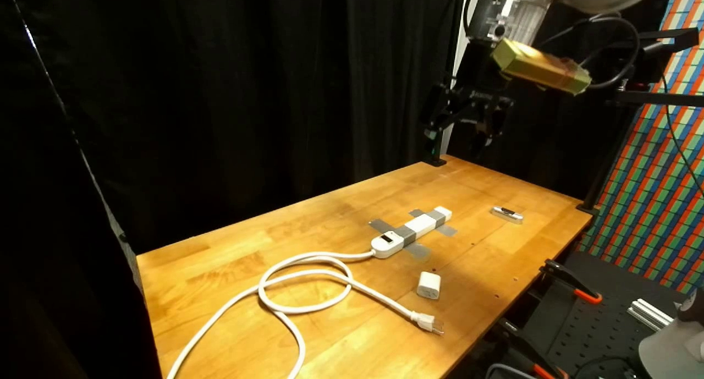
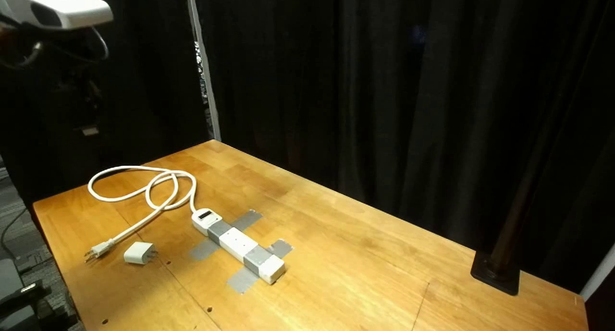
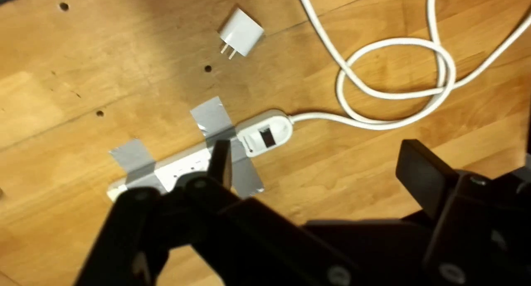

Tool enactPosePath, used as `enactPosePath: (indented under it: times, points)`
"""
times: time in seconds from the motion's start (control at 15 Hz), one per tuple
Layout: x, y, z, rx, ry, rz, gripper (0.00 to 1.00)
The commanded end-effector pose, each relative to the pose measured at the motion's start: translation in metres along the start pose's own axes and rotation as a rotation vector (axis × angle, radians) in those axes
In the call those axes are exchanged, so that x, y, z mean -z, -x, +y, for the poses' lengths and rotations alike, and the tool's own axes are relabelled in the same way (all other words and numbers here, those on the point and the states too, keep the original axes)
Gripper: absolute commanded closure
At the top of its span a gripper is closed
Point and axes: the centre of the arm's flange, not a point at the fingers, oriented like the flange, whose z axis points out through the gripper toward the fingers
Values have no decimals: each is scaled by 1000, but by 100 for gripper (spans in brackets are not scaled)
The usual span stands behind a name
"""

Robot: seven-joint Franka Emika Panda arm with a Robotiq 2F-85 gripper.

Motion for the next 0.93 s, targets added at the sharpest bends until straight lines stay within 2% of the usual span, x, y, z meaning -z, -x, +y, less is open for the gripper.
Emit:
enactPosePath:
  times: [0.0, 0.2, 0.33, 0.87]
  points:
    - [-60, -3, 3, -147, 79, -37, 0]
    - [-95, -2, 4, -203, 71, -57, 0]
    - [-116, -4, 6, -233, 61, -40, 0]
    - [-190, 2, 28, -393, 129, -55, 0]
